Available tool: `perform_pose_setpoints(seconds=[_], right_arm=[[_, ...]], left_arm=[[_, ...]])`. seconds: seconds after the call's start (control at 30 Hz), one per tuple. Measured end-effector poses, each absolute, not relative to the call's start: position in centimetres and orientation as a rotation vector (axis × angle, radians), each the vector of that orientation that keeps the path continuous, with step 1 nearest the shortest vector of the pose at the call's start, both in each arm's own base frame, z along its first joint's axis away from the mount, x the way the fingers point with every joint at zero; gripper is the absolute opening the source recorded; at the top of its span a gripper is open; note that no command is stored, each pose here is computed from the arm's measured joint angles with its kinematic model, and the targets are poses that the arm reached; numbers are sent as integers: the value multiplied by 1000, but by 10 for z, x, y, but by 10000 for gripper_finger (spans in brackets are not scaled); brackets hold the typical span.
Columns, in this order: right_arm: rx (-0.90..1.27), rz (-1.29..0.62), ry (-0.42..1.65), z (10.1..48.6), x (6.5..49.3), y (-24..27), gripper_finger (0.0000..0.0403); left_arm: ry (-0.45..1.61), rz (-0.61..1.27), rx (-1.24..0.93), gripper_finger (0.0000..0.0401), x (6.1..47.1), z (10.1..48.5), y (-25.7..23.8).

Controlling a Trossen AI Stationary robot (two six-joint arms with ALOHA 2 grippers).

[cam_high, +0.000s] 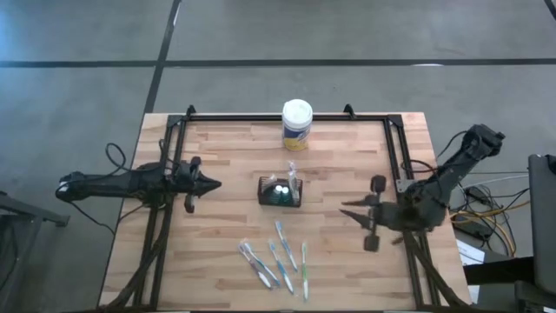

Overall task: Pick & Place toothbrushing station
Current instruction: Put the left blue toothbrush into the wire organizer

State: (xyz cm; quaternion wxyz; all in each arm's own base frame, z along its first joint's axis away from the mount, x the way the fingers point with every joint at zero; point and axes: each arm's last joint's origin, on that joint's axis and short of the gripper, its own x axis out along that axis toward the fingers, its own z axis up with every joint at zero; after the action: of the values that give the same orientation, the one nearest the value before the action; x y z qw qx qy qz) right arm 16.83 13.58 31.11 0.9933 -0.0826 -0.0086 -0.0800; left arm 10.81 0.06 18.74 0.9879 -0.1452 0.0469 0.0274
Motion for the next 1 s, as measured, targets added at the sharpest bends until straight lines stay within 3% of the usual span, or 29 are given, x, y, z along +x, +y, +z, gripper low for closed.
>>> perform_pose_setpoints(seconds=[0.17, 0.33, 0.6, 0.73, 0.87, 1.0], right_arm=[[-233, -59, -13, 306, 155, 153, 13], [-304, -33, 47, 287, 161, 167, 13], [-281, -58, 99, 272, 170, 171, 13], [-256, -51, 84, 277, 166, 168, 13], [-221, -42, 76, 283, 160, 164, 29], [-199, -39, 95, 282, 159, 162, 76]], left_arm=[[48, 63, -374, 12, 108, 193, 1], [125, 13, -413, 12, 108, 185, -2], [92, 69, -280, 12, 109, 185, -1], [90, -59, -264, 22, 110, 188, -5], [105, -120, -354, 56, 112, 196, -9], [152, -185, -415, 86, 117, 204, -17]])
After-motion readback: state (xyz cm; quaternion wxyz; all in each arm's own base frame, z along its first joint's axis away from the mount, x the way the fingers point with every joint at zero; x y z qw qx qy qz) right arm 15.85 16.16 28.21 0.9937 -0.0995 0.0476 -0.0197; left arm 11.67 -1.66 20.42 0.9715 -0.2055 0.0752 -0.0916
